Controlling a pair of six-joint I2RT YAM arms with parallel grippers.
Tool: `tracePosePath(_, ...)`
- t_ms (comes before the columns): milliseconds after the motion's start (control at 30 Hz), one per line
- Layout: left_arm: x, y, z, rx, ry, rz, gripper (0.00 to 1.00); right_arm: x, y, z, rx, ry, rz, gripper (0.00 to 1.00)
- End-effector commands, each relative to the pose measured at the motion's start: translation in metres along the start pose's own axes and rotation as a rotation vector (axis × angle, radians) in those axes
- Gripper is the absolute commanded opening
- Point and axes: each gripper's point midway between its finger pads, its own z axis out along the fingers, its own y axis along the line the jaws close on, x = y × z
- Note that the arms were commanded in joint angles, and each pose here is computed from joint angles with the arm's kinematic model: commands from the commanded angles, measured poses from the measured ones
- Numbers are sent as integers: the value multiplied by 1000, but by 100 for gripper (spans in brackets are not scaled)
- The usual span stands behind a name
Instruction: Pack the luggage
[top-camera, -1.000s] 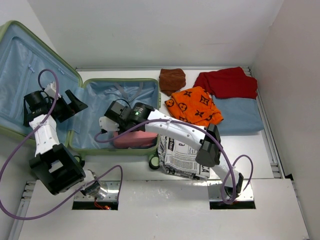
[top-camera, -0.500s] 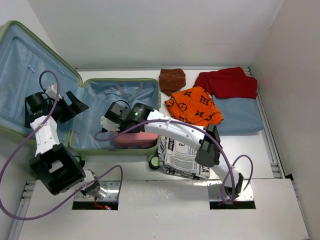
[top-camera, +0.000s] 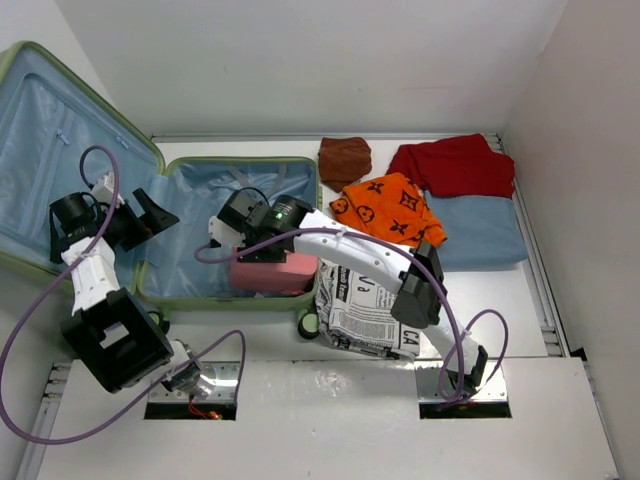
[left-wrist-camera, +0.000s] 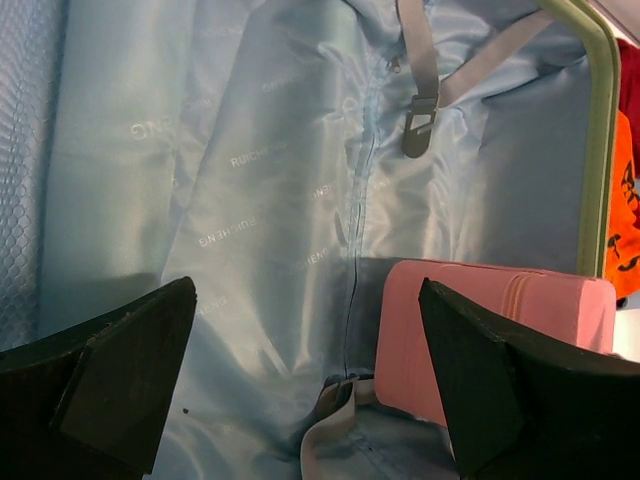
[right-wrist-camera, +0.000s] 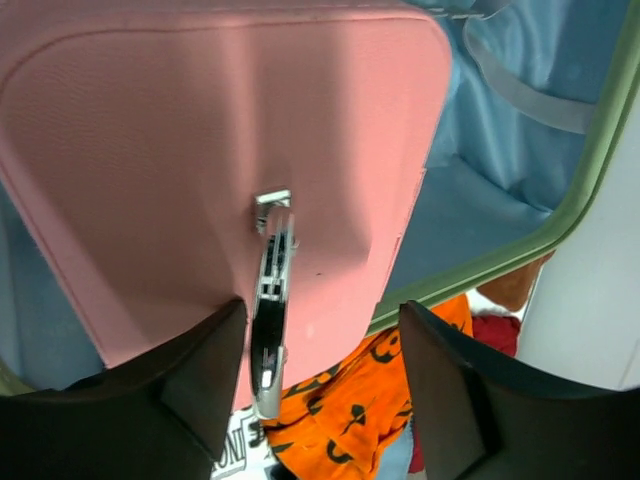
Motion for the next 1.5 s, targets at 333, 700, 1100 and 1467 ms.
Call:
tracePosePath(333, -24, -21, -14, 81, -117, 126, 100, -53, 8, -62, 16, -231, -10, 66)
tracePosePath(700, -28, -73, -26, 342, -146, 186, 75, -63, -21, -135, 106, -417, 181, 30)
tracePosePath(1100, 47, -226, -6, 708, 74, 441, 3, 176, -140, -144, 163, -236, 920, 11)
tracePosePath(1467, 115, -296, 13, 886, 242, 435, 0, 272, -51, -136, -216, -222, 1318, 44)
